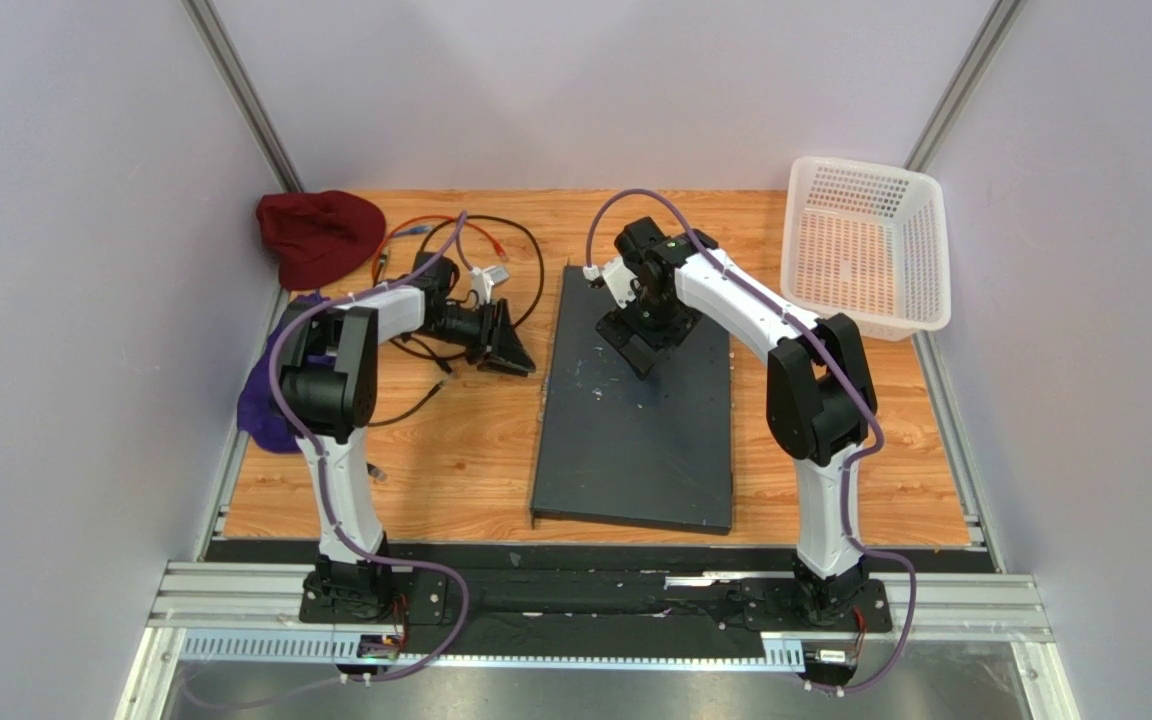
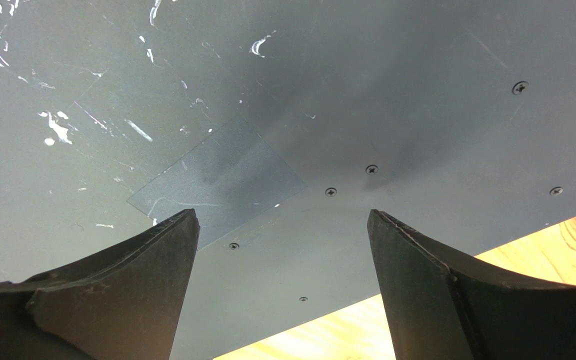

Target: Pull the plug from the switch port

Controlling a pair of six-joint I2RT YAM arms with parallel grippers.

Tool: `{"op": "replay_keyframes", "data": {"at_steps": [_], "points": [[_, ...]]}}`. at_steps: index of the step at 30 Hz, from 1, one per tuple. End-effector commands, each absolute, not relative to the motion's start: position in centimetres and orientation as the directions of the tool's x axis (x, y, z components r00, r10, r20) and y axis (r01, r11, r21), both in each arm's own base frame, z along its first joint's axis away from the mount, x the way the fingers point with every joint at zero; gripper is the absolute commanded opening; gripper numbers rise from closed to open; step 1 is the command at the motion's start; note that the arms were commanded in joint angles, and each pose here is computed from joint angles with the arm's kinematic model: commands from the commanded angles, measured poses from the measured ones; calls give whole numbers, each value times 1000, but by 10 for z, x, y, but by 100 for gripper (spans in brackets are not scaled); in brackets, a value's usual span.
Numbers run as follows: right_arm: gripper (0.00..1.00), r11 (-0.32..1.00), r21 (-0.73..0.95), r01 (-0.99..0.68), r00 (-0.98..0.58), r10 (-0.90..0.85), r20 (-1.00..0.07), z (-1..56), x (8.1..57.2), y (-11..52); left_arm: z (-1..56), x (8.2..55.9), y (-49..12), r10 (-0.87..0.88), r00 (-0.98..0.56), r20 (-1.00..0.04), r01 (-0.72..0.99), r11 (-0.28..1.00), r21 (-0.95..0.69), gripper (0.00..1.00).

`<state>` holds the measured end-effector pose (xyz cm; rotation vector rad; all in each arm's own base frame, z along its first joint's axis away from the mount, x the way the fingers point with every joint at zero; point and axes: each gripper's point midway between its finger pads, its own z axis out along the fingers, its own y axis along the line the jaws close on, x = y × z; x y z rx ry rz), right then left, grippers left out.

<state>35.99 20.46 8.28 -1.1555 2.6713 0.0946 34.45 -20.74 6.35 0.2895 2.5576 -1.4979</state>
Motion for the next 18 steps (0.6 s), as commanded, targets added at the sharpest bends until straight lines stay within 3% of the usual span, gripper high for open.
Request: {"op": "replay_keyframes", "data": {"at_steps": [1,18], "points": [[88,692,-33,-721,-651,-693,-309,107,363,213,61,345,-220,121,-967,-226,256,432,-865,43],[88,691,-26,-722,-654,-694,-300,102,364,215,51,332,-230,184,-964,-190,252,419,-872,41]]}}
